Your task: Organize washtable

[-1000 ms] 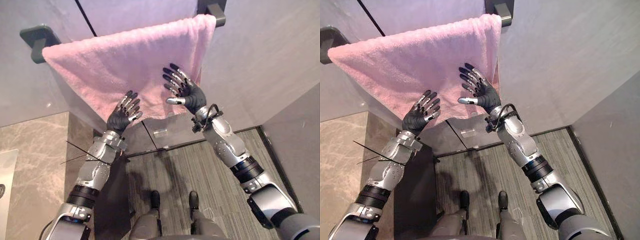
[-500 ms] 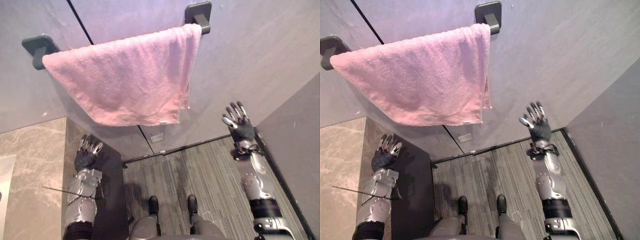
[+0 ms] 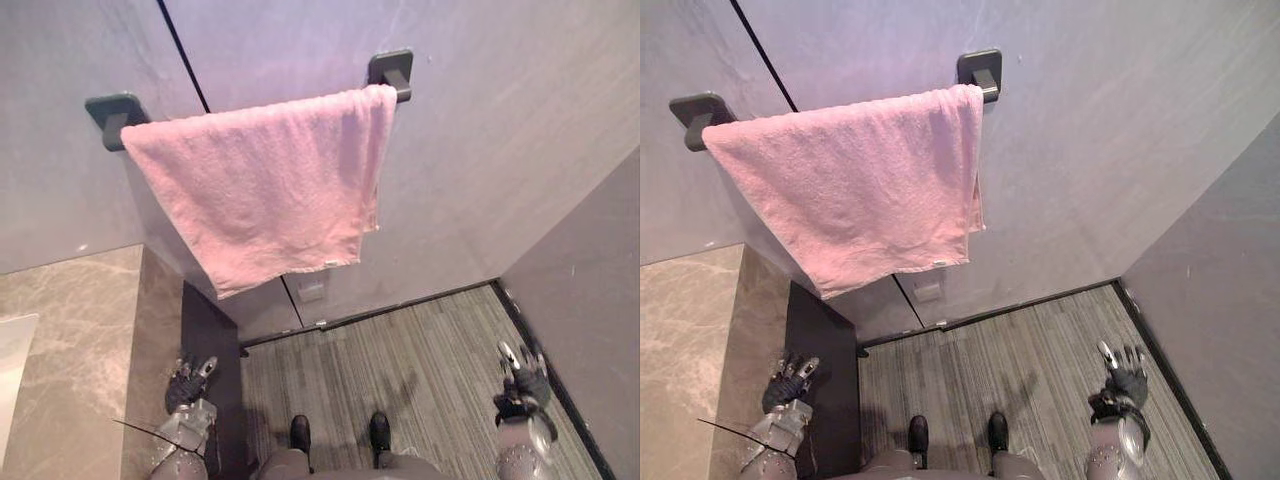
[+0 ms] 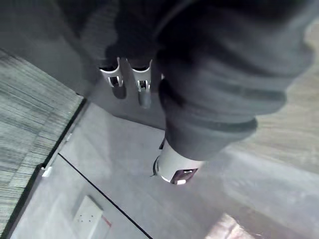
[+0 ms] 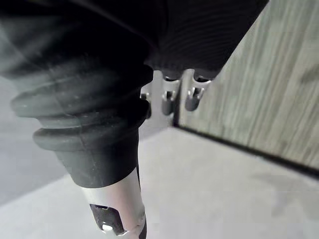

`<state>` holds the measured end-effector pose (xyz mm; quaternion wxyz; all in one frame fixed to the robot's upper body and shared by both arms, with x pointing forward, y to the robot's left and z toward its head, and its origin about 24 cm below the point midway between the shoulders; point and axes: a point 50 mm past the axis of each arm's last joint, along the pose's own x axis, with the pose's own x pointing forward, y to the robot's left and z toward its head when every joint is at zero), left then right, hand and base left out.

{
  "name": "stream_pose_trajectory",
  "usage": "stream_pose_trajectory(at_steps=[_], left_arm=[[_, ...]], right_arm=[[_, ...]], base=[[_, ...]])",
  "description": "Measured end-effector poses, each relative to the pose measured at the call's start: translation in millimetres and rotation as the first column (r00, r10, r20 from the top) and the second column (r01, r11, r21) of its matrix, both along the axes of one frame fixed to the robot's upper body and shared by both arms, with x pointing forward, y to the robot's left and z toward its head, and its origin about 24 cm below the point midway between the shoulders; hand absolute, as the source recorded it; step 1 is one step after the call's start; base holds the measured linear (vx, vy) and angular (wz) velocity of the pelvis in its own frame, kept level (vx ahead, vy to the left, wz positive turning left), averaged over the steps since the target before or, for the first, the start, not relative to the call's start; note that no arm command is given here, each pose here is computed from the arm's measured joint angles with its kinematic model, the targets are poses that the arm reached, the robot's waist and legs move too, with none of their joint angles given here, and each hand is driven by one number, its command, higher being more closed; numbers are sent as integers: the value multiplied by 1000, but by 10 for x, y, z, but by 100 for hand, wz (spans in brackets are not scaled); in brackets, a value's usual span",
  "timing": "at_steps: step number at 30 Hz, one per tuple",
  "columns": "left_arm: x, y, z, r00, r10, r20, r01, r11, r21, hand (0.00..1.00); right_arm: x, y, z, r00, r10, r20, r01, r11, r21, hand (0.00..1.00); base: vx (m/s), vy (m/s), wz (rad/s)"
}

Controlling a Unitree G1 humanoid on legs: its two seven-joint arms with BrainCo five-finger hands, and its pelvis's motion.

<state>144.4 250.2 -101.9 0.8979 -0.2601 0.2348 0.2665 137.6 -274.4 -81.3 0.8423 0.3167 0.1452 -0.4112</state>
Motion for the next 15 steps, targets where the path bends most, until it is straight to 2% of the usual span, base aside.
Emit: stream_pose_trajectory(at_steps=[4, 7, 11, 15], left_arm=[[-340, -286, -317, 980, -62, -187, 50, 996, -67, 0], [-531, -446, -468, 950, -95, -298, 67, 993, -100, 0], [-810, -617, -622, 888, -154, -433, 103, 985, -139, 0], [-857, -598, -641, 859, -178, -480, 144, 984, -108, 0]], right_arm=[[-460, 3, -341, 966, -150, -212, 166, 984, 60, 0], [-793, 94, -532, 920, -197, -340, 245, 964, 104, 0], [-1241, 382, -784, 832, -134, -538, 275, 942, 190, 0], [-1378, 538, -859, 779, 6, -627, 182, 955, 235, 0]], base=[[-6, 23, -2], [5, 23, -6], [-7, 15, -7], [-14, 14, -14]])
